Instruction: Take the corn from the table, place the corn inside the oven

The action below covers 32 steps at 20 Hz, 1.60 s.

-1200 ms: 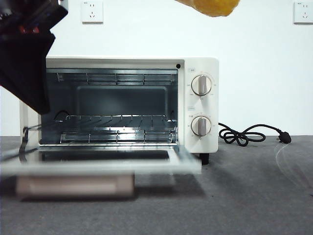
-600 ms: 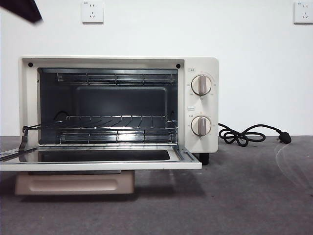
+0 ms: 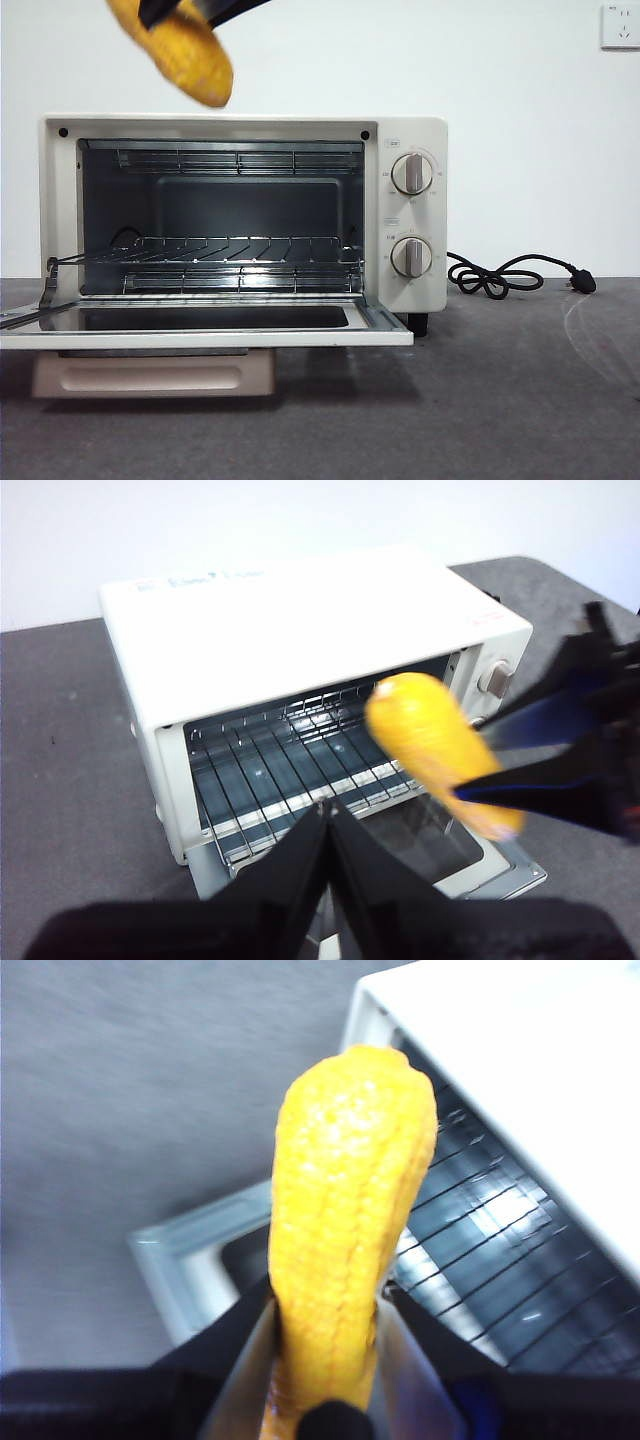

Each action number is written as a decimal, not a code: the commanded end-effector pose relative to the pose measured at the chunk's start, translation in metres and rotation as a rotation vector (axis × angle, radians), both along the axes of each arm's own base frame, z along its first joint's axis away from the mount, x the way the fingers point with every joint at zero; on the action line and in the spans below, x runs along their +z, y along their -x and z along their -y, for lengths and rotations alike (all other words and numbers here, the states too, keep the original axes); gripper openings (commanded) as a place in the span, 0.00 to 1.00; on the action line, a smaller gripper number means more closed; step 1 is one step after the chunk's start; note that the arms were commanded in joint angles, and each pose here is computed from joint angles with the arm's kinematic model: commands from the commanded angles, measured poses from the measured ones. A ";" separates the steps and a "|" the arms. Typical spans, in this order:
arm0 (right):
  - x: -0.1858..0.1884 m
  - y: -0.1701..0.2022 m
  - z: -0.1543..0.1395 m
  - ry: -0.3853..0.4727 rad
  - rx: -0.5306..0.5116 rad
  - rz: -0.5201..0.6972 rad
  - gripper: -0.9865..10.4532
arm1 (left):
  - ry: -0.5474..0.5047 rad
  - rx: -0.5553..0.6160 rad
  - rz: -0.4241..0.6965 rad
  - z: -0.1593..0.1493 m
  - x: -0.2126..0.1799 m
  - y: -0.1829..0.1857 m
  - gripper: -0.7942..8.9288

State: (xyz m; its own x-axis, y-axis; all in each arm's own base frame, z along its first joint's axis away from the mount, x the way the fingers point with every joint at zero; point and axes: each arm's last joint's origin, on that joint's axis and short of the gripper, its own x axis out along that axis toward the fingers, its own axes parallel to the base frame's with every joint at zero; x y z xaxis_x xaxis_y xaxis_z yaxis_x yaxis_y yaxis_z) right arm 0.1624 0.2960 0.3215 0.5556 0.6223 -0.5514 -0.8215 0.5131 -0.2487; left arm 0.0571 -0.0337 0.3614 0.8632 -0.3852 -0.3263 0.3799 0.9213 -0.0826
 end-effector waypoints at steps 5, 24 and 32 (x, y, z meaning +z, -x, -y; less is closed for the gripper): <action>-0.037 -0.023 -0.036 0.257 0.032 0.218 0.08 | 0.006 0.003 0.001 -0.002 0.000 0.003 0.08; -0.124 -0.071 -0.070 0.635 -0.053 0.520 0.08 | -0.013 0.027 0.011 -0.003 0.000 0.002 0.08; -0.131 -0.082 -0.066 0.646 -0.084 0.511 0.09 | -0.028 0.023 0.014 -0.002 0.000 0.002 0.08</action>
State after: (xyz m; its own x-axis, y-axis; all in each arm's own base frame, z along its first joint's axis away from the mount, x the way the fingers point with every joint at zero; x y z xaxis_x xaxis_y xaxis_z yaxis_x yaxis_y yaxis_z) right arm 0.2442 0.3614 0.1988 0.8744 0.2191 -0.4328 -0.4762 0.2174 -0.8520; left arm 0.0555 -0.0315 0.3607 0.8745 -0.3570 -0.3282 0.3548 0.9324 -0.0687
